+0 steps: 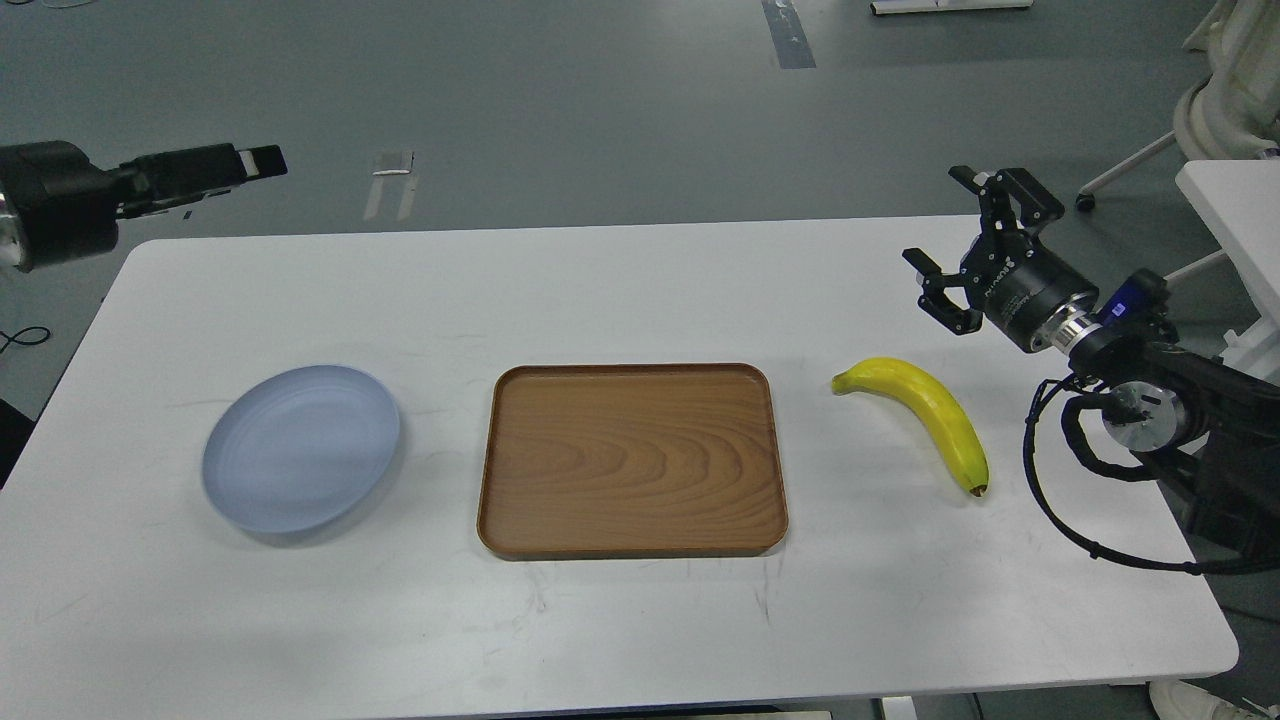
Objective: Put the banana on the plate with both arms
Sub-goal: 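Move the left gripper down to the edge of the light blue plate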
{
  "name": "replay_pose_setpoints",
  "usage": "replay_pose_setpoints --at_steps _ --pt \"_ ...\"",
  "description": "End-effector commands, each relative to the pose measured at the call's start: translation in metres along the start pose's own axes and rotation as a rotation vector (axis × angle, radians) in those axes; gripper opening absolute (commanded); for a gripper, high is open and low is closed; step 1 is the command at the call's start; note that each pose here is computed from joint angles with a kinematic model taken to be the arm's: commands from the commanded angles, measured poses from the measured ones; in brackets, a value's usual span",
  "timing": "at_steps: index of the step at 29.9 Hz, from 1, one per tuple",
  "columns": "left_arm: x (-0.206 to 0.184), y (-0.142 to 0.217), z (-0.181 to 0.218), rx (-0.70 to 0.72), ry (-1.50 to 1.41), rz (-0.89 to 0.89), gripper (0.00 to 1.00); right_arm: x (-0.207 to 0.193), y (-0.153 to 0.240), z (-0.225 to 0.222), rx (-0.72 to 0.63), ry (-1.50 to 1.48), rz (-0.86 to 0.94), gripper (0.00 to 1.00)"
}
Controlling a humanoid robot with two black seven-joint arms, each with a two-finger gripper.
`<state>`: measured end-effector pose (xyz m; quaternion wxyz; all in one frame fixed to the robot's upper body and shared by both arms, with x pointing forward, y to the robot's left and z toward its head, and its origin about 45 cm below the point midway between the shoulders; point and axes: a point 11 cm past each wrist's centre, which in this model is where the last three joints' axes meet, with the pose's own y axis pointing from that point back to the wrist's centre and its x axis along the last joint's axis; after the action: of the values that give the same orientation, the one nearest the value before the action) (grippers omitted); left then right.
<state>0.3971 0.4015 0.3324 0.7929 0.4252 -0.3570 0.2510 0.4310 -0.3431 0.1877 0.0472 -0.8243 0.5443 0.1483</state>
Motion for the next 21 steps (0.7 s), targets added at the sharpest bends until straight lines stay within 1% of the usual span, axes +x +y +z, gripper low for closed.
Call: replay_pose_setpoints --at_steps 1,6,9,12,17,21 --pt "-0.044 0.004 -0.037 0.156 -0.113 -0.183 0.99 0.0 -0.001 0.0 0.0 0.002 0.002 1.0" --pt "-0.088 0.004 -0.068 0.23 -0.105 -0.278 0.99 0.0 -0.001 0.0 0.0 0.007 -0.001 1.0" --pt "-0.115 -0.006 -0.082 0.255 -0.108 -0.303 0.98 0.0 -0.002 -0.002 0.002 0.01 -0.002 1.0" --pt "-0.126 -0.011 -0.091 0.274 -0.077 -0.299 0.98 -0.001 -0.002 -0.002 0.001 0.009 -0.003 1.0" --pt "-0.147 -0.009 -0.107 0.316 -0.031 -0.32 0.97 0.001 -0.001 -0.003 0.003 0.01 0.0 1.0" --pt "-0.168 -0.021 -0.115 0.334 0.004 -0.305 0.96 0.002 0.0 -0.004 0.002 0.013 0.001 1.0"
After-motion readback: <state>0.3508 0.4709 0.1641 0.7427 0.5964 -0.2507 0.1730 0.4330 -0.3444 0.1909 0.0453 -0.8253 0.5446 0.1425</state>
